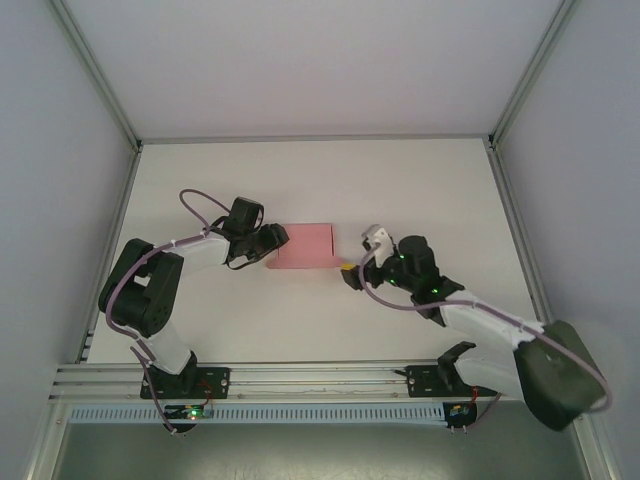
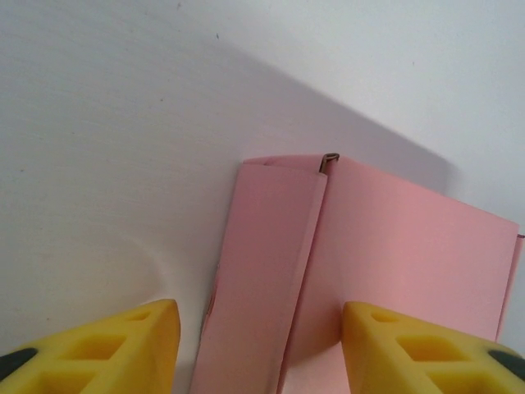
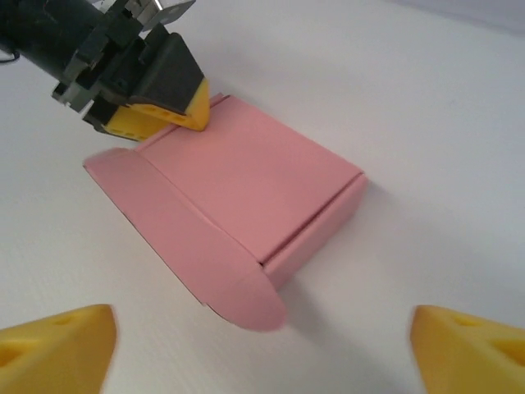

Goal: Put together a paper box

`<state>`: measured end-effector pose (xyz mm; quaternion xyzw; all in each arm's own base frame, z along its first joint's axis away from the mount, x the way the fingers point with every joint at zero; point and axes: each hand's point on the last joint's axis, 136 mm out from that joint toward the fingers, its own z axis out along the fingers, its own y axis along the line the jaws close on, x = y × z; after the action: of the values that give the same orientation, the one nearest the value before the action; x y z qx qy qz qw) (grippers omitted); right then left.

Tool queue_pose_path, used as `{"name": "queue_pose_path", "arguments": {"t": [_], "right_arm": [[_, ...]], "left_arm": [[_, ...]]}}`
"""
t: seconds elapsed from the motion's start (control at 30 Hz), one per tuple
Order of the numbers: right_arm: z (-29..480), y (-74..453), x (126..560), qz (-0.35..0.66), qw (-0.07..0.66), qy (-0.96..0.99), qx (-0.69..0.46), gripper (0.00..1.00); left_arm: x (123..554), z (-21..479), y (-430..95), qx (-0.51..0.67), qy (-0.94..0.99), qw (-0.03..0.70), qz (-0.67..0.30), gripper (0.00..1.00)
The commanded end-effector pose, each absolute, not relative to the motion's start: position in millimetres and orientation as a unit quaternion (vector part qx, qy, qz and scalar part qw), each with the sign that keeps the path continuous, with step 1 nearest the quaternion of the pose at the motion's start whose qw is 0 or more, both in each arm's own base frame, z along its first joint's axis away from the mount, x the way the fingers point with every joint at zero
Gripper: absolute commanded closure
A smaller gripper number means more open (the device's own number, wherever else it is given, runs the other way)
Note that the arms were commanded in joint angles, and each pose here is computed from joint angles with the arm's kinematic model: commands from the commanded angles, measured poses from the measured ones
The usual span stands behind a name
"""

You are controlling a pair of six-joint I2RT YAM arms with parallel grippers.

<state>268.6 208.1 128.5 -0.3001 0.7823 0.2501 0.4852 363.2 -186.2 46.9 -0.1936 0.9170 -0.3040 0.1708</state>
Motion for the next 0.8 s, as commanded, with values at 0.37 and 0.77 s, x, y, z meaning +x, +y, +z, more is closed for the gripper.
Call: {"name": "queue_pose_path", "arguments": {"t": [0.37, 0.77], "right_arm": [[141, 204, 315, 0.314, 0.409, 0.85, -0.104, 0.02], [109, 235, 332, 0.355, 0.278, 0.89, -0.06, 0.02]], "left_arm": [[346, 21, -186, -0.163, 0.921, 0.136, -0.326, 0.7], [349, 32, -191, -0.15, 0.868, 0.157, -0.447, 0.88]]}}
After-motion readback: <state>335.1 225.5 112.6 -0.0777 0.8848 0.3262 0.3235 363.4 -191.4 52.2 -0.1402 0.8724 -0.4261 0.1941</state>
